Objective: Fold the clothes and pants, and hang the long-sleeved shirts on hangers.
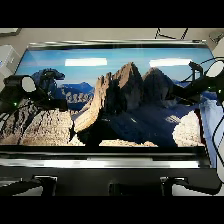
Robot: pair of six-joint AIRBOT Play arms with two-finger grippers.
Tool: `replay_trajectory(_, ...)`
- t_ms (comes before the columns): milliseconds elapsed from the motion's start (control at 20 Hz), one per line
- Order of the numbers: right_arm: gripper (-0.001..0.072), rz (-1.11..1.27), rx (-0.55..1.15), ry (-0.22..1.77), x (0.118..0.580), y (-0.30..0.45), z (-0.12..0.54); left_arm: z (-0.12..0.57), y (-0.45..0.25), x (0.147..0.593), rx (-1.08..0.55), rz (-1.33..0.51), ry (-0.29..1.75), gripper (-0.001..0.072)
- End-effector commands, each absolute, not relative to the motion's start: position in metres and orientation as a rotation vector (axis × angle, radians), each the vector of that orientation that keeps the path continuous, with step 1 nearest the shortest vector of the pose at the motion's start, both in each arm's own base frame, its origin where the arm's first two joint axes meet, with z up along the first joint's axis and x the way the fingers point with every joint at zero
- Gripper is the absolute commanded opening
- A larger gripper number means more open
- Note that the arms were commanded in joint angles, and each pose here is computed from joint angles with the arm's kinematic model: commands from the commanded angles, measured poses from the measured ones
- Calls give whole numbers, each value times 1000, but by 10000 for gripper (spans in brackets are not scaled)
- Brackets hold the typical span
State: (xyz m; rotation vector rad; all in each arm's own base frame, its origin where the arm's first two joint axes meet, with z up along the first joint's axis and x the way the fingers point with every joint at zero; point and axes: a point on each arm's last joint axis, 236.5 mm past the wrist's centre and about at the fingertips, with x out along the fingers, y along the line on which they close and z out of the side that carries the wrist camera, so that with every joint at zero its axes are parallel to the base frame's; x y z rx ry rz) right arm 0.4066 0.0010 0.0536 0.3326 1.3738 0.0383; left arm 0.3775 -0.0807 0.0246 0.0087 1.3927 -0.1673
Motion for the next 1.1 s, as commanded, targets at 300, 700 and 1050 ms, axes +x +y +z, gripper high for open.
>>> replay_trajectory(300,699,39,333,1375,407,2,53,24,-81,377,9,-168,1393,709)
replay_trajectory(700,691,23,344,1225,441,-3,62,21,-86,416,-10,-165,1261,709)
replay_trajectory(1050,690,-8,275,979,492,-23,85,21,-84,521,-175,-74,900,709)
